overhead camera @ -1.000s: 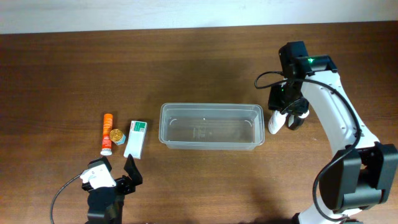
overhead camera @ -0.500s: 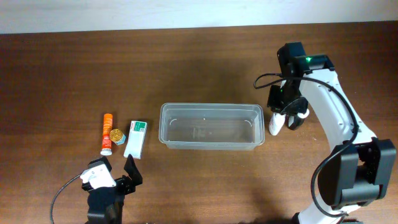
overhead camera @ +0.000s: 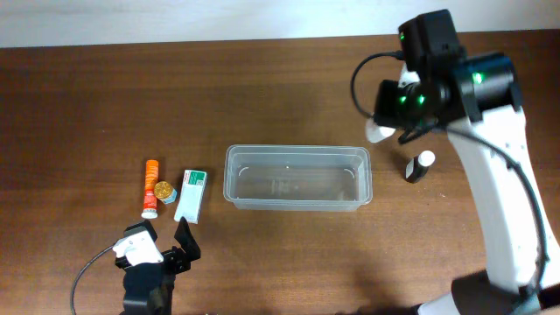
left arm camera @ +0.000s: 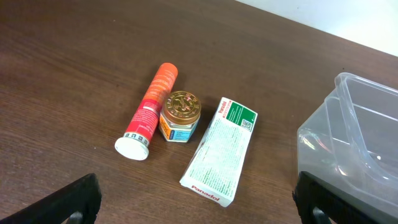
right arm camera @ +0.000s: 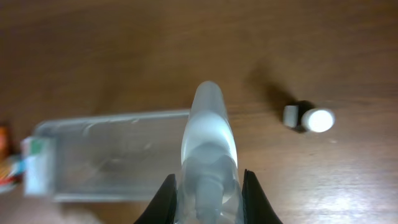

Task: Pack container
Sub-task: 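Carry the white bottle into the container's right end and release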

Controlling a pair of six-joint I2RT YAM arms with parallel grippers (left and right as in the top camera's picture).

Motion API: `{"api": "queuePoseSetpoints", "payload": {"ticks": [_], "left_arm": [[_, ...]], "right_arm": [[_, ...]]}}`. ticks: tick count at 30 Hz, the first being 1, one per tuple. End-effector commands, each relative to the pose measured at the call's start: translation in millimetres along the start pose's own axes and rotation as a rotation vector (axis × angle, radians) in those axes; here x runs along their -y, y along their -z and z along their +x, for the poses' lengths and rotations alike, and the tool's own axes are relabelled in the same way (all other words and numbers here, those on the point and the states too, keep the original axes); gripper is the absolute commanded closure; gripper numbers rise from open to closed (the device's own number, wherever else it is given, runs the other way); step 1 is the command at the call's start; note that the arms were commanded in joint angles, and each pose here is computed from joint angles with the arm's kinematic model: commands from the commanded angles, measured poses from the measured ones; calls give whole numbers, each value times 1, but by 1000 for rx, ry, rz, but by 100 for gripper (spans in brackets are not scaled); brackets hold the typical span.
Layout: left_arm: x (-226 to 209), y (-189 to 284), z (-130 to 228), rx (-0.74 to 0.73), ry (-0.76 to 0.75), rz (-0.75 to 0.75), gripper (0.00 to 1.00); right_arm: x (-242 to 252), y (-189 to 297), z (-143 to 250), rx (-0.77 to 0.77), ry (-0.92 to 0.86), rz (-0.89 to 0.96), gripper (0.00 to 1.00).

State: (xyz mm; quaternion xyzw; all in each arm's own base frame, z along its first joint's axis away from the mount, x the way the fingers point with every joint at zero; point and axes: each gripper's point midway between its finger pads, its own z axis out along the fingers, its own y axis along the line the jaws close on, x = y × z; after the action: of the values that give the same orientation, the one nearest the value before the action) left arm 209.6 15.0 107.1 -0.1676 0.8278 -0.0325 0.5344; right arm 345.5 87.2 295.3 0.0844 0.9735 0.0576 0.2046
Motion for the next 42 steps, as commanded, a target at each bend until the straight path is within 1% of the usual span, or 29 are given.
{"api": "queuePoseSetpoints", "payload": {"ticks": [1,5,10,17,22,23,27,29,31,34,37,39,41,42], "left_arm": [[1,0,1,2,7,7,1],[1,0,1,2,7,6,0],[1,0,1,2,7,6,0],[1,0,1,2,7,6,0],[1,0,1,2,7,7,0],[1,0,1,2,7,6,0],[1,0,1,2,7,7,1],[1,0,1,2,7,7,1],[1,0,1,2,7,7,0],[1,0,1,2,7,7,1],[1,0,1,2,7,7,0],[1,0,1,2,7,6,0],[1,0,1,2,7,7,0],[1,0,1,2,7,7,0]], "right_arm": [[-17,-5,18,-52,-32,-2,96],[-22,-35,42,-152,-56,43,96],[-15,-79,69,-239,-53,97,96],[-7,-139,87,-246,-61,104,96],[-7,-161,89,-220,-12,81,95],[-7,-161,88,-217,1,81,90],[-9,-158,85,-213,92,62,59],[-11,-149,80,-209,125,57,51],[-14,-133,72,-192,138,48,45],[-18,-96,57,-148,136,34,41],[-15,-59,37,-65,118,26,34],[-1,-39,23,-2,84,50,28],[22,-27,13,43,34,91,26],[36,-24,9,51,3,116,20]]}}
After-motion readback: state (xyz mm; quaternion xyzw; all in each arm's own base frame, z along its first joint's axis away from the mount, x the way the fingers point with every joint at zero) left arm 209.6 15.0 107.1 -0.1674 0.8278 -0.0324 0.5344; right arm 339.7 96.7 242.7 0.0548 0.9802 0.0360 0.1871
